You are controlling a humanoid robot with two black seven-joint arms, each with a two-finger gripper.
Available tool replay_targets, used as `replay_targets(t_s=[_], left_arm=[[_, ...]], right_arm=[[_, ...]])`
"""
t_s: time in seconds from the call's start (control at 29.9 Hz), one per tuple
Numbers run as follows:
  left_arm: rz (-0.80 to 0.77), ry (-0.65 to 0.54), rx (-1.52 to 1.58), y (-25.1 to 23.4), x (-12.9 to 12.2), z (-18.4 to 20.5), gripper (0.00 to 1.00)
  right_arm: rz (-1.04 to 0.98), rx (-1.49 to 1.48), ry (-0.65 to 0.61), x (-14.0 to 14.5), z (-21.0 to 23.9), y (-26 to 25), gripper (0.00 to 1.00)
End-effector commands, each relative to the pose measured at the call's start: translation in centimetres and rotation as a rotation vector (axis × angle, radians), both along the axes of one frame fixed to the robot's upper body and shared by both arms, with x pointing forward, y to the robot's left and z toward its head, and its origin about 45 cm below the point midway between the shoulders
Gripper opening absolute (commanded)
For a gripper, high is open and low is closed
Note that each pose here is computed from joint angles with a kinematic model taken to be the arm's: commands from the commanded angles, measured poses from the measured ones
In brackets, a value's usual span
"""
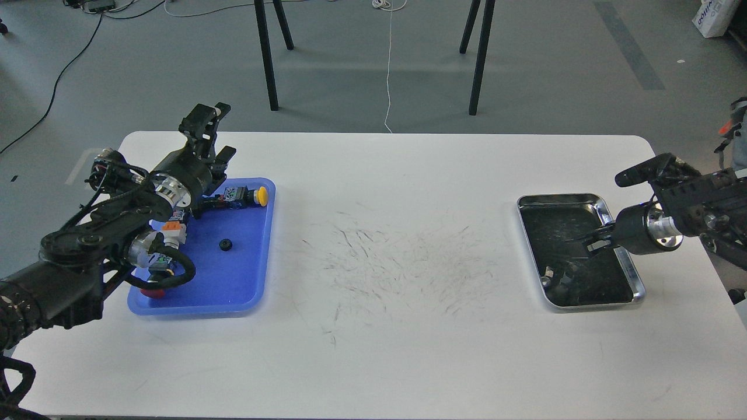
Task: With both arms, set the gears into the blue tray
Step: 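Lower the right gripper into the metal tray and grasp a small black gear, then lift the gear with the right gripper and extend toward the table center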
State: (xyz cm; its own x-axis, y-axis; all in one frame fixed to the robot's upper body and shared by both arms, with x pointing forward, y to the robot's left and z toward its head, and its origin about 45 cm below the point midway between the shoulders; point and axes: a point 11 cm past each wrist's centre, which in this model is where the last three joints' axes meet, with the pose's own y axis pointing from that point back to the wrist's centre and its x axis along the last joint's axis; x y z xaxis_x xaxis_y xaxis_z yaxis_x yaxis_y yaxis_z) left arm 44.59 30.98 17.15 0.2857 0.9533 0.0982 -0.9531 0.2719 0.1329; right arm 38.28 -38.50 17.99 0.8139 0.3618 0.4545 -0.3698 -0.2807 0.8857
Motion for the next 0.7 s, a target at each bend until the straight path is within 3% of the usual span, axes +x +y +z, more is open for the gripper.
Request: replay_targets(t_s=[0.0,0.17,0.67], left_arm=[[-0.003,0.001,-0.003,-0.2,0.0,0.0,1.00],[-0.007,0.002,-0.006,-0.4,0.0,-0.1,1.00],[-0.002,-0.001,-0.001,0.0,0.0,0.1,1.00]], right_arm=[[-0.006,0.006,-0.041,0.7,2.0,-0.5,0.16],[-0.098,0.130,-0.074,1.5,3.7,-0.2,0.16],[-0.164,0.360,-0.023,2.0,2.6,4.6,0.10]])
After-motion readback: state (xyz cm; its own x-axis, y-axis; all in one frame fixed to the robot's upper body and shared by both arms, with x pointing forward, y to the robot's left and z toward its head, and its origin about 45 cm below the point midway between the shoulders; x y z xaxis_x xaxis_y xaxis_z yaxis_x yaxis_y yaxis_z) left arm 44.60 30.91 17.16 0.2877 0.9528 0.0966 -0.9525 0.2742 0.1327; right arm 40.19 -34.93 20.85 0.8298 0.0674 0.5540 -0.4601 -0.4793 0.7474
